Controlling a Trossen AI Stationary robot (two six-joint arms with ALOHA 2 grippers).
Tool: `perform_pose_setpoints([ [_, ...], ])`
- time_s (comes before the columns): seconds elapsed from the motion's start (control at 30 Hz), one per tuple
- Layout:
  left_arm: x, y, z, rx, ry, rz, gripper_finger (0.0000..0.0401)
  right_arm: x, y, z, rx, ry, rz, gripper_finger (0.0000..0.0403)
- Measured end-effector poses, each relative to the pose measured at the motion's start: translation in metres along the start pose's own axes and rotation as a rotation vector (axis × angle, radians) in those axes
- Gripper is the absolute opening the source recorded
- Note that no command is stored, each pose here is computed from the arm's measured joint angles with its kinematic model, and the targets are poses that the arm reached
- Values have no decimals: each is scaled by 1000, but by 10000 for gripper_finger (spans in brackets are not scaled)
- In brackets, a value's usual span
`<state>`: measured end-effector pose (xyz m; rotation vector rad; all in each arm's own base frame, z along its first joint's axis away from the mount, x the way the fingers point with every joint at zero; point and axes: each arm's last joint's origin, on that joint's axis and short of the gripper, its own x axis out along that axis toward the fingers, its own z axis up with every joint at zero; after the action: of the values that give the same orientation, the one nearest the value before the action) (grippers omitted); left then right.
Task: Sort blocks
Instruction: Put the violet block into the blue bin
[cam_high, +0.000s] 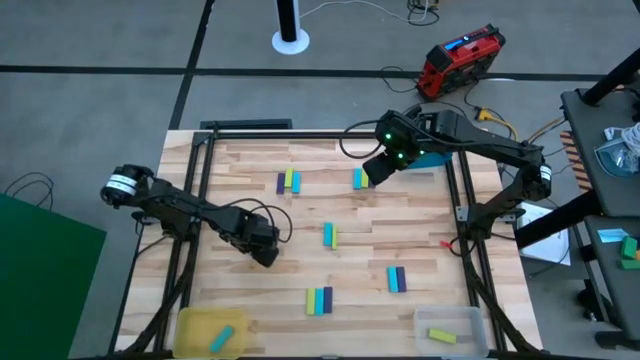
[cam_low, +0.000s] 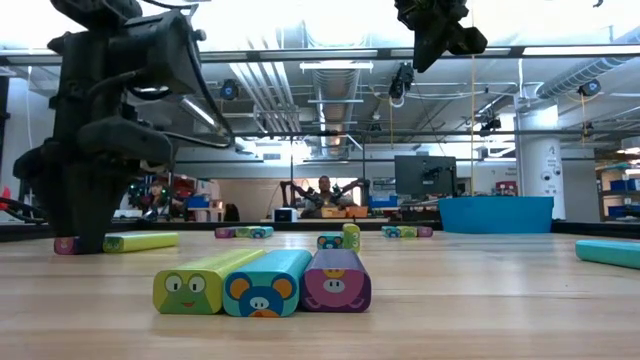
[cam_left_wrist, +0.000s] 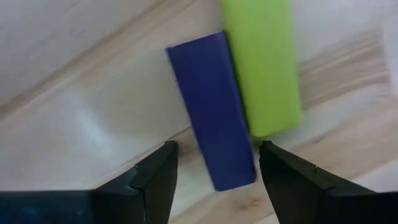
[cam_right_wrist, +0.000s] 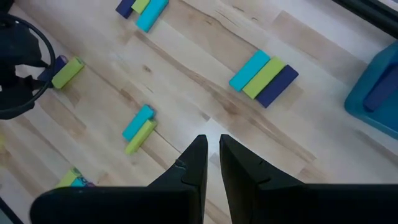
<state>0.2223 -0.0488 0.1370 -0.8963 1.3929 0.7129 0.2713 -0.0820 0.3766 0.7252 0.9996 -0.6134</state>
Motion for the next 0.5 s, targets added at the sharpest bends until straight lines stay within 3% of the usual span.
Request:
perform_pose_setpoints([
  [0.33, 2, 1, 0, -10, -6, 2, 156, 0, -1, 0, 0, -13, -19, 34],
  [0.5, 2, 1, 0, -18, -6, 3, 152, 0, -1, 0, -2, -15, -22, 34],
])
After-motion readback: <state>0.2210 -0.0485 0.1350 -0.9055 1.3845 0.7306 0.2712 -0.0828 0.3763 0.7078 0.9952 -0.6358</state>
